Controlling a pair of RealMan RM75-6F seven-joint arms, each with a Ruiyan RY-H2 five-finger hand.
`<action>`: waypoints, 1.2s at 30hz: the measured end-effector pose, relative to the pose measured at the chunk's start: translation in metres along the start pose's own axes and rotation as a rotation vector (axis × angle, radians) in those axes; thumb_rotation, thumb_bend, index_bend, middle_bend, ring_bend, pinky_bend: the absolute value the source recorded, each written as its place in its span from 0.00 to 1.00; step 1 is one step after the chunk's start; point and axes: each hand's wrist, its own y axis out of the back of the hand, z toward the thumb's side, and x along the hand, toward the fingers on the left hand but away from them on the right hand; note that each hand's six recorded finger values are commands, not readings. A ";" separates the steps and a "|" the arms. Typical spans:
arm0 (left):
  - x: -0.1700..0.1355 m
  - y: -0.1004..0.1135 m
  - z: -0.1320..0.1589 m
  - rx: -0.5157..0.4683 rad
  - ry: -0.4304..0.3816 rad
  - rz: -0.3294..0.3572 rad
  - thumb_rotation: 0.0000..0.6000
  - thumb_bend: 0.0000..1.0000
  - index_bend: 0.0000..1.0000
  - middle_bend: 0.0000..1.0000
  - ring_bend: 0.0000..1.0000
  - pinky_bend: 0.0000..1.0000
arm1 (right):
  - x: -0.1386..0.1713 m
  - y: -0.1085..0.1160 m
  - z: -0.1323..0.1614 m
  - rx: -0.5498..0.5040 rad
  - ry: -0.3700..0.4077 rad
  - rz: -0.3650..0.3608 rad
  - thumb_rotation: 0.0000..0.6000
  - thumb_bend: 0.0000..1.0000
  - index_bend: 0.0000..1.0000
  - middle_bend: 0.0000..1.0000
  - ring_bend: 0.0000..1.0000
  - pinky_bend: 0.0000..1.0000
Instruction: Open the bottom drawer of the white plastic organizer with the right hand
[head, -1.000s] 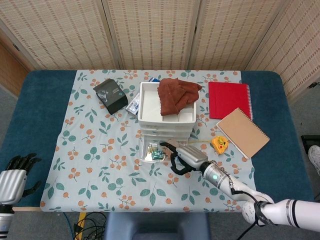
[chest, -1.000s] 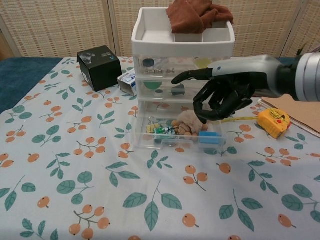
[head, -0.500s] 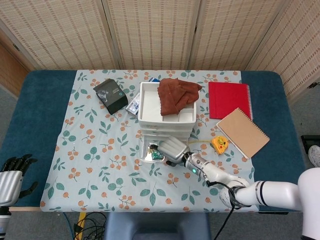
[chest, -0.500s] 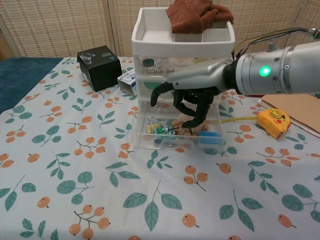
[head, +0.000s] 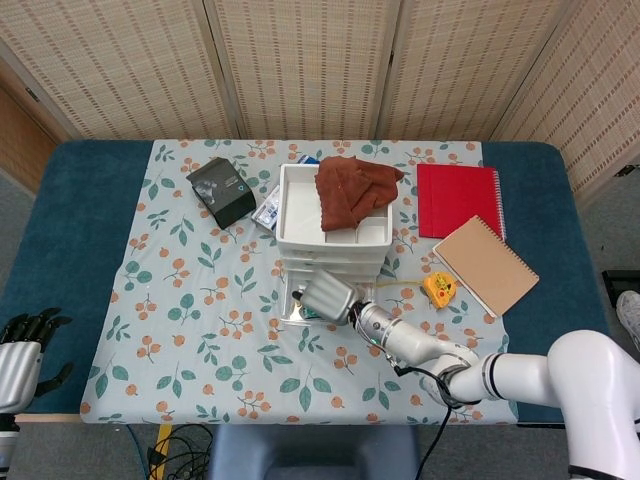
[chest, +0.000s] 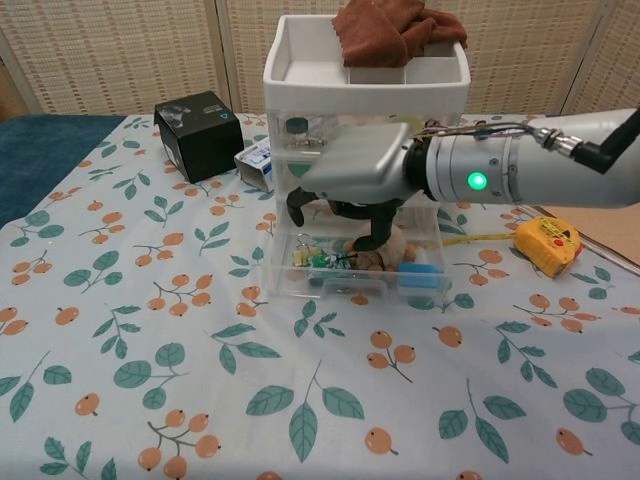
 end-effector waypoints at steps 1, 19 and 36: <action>0.000 0.000 0.000 0.000 0.001 0.000 1.00 0.23 0.26 0.19 0.21 0.14 | -0.001 -0.001 0.001 0.018 0.005 -0.003 1.00 0.29 0.26 0.84 0.97 1.00; 0.001 -0.002 0.000 0.005 0.004 -0.009 1.00 0.23 0.26 0.19 0.21 0.14 | -0.011 -0.028 0.011 0.063 0.026 -0.045 1.00 0.22 0.30 0.84 0.97 1.00; 0.001 -0.002 0.002 0.010 0.001 -0.012 1.00 0.23 0.26 0.19 0.21 0.14 | -0.017 -0.043 0.014 0.065 0.032 -0.041 1.00 0.25 0.32 0.84 0.97 1.00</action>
